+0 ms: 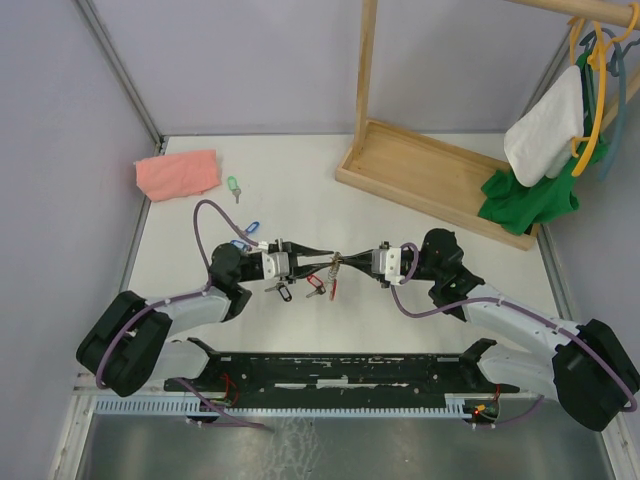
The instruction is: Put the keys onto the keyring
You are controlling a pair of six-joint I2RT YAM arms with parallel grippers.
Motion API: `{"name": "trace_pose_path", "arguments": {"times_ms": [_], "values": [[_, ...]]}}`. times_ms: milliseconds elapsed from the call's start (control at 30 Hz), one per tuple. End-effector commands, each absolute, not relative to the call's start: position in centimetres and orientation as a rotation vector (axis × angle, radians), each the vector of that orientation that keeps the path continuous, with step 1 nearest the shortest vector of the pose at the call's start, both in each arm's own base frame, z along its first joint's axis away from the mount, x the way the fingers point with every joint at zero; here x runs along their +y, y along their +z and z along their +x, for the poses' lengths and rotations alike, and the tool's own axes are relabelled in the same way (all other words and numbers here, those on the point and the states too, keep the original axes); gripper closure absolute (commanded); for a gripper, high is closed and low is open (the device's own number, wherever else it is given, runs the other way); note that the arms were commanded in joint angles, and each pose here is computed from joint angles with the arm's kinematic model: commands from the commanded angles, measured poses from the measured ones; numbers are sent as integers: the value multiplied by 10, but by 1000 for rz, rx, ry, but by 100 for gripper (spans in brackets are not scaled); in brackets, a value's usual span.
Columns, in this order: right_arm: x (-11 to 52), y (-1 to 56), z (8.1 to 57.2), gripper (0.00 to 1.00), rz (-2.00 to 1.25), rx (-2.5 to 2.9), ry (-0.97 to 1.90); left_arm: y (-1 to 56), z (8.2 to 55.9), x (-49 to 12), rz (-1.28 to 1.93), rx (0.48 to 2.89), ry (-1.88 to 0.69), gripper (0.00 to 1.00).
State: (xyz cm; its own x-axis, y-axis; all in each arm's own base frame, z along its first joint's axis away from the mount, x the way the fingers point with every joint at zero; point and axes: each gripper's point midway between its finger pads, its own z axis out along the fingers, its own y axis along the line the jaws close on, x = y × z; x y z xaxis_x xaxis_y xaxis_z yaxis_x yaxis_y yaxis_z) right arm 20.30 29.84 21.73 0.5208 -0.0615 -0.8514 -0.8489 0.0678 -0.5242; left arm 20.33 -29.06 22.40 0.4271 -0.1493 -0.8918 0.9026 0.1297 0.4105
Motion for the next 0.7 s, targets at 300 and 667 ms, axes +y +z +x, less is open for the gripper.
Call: {"name": "trace_pose_path", "arguments": {"times_ms": [300, 667], "values": [[304, 255, 198, 99, -1383, 736, 731, 219, 204, -299, 1285, 791, -912, 73], [300, 240, 200, 99, -1446, 799, 706, 218, 198, -297, 1326, 792, -911, 97]]}}
